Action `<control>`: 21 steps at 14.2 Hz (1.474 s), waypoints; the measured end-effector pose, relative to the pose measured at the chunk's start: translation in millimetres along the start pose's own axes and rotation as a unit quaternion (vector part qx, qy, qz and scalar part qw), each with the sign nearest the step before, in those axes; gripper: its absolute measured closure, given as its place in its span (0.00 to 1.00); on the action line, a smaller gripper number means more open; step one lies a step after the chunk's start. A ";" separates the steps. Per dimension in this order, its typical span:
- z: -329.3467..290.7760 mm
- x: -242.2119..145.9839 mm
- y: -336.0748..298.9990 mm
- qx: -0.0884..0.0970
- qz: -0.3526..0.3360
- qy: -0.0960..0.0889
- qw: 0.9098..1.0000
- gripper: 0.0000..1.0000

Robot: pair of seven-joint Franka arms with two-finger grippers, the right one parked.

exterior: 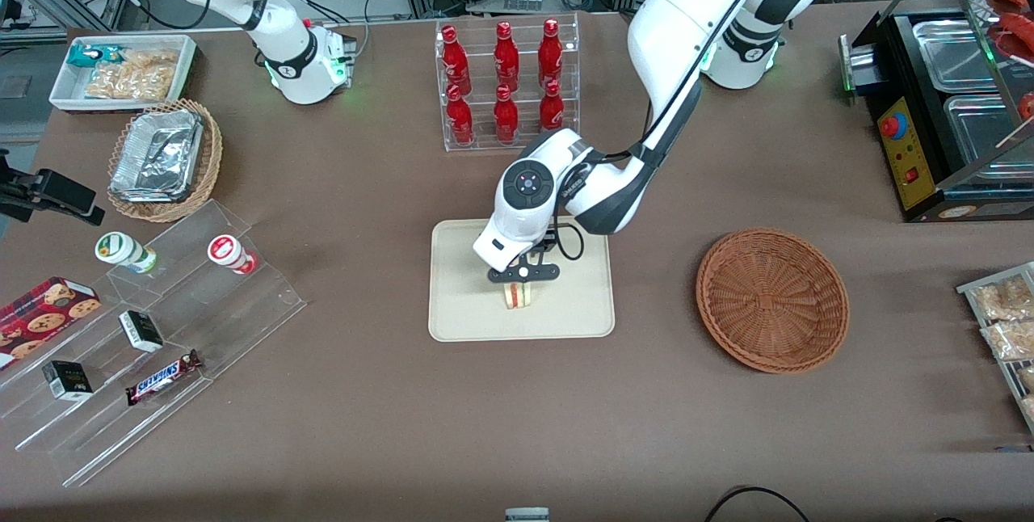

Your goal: Place sandwich from basket to tray

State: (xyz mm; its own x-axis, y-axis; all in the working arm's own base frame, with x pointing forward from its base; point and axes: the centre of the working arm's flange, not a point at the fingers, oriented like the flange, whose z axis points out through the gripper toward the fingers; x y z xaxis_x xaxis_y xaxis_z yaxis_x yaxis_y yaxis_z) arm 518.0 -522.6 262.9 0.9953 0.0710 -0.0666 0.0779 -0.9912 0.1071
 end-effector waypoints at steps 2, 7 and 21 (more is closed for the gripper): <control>-39.6 0.2 -1.4 0.007 0.000 0.001 1.000 0.00; -163.0 13.6 -55.3 0.070 -0.028 0.015 0.997 0.00; -280.4 71.8 -321.3 0.102 0.001 -0.062 0.993 0.00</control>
State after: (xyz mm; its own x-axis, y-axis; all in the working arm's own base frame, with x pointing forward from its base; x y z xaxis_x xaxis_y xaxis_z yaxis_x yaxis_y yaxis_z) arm 580.8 -167.6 501.9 0.9798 0.0663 -0.1887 0.0489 -0.9942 -0.0957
